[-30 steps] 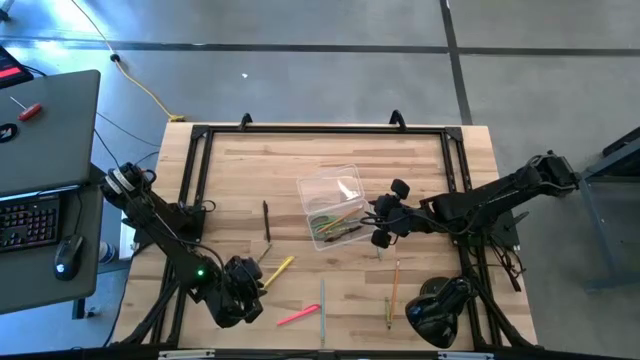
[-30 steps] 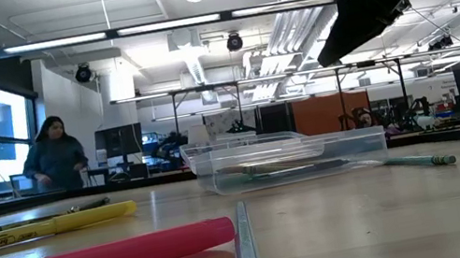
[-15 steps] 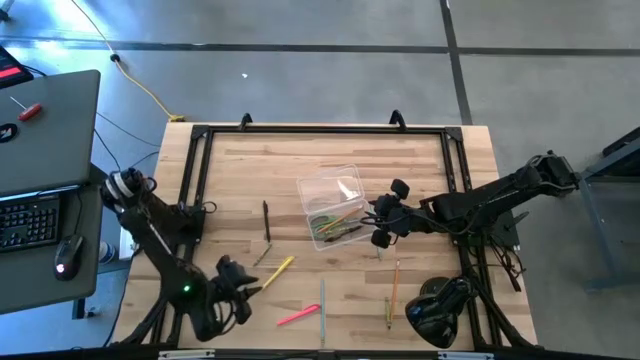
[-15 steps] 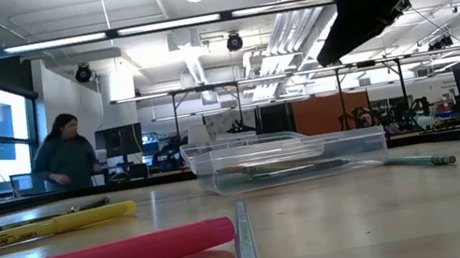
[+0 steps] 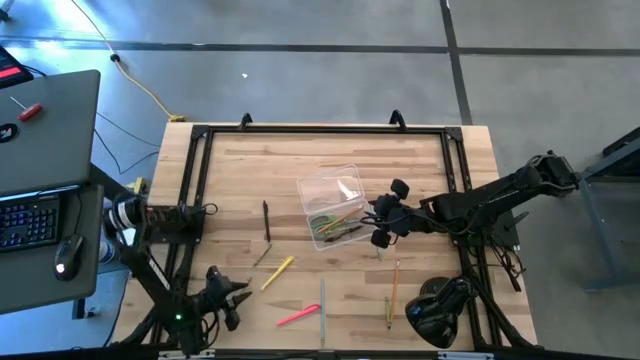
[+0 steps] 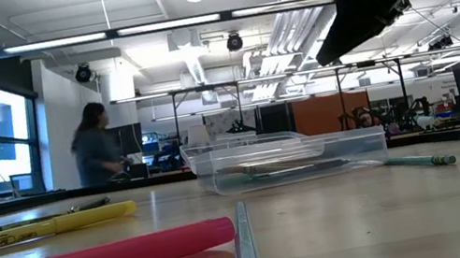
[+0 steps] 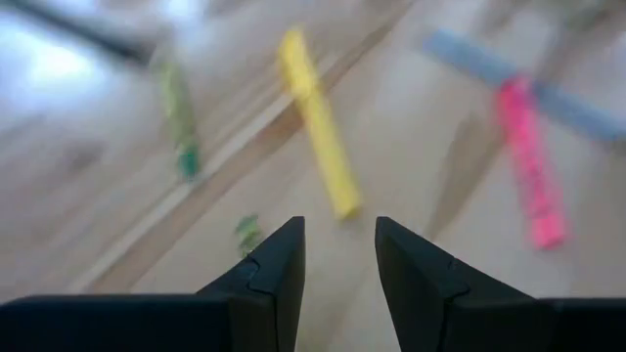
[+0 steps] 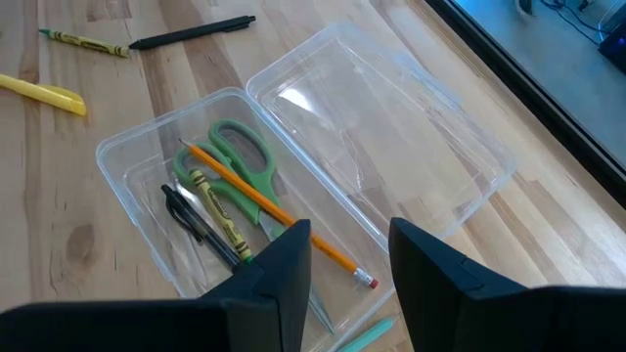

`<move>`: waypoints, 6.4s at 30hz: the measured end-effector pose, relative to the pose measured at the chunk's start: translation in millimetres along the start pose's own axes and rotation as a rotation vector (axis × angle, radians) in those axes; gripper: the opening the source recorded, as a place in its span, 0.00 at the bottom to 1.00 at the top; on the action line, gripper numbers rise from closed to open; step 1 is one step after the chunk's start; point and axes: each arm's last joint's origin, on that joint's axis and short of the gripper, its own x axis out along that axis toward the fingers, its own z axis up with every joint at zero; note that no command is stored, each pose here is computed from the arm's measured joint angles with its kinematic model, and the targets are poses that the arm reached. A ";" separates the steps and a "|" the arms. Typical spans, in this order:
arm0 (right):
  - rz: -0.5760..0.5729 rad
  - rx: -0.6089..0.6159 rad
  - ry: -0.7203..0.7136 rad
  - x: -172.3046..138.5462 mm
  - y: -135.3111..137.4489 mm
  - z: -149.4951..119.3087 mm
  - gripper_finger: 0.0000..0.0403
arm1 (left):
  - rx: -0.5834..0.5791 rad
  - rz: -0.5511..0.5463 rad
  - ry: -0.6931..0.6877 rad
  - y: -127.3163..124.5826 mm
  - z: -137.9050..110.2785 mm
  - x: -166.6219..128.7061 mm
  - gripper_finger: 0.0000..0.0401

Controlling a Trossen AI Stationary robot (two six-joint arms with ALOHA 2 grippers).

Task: Pick & place school supplies into a supply box
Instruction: Put the green crayon into the supply box

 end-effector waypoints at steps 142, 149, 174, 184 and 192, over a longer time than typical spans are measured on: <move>0.333 -0.032 -0.036 -2.2 12.6 10.5 0.29 | 0.277 -0.088 0.290 61.7 265.7 171.5 0.25; 0.333 -0.025 -0.035 -2.2 12.5 10.5 0.29 | 0.306 0.020 0.282 52.0 253.1 158.3 0.25; 0.332 -0.034 -0.033 -2.2 12.5 10.1 0.29 | -0.088 0.147 -0.134 31.8 106.6 53.7 0.25; 0.331 -0.029 -0.033 -2.1 12.5 10.2 0.29 | -0.073 0.127 -0.116 52.1 69.0 77.1 0.25; 0.333 -0.007 -0.033 -2.2 12.5 10.5 0.29 | -0.027 0.166 -0.147 54.5 44.5 98.3 0.25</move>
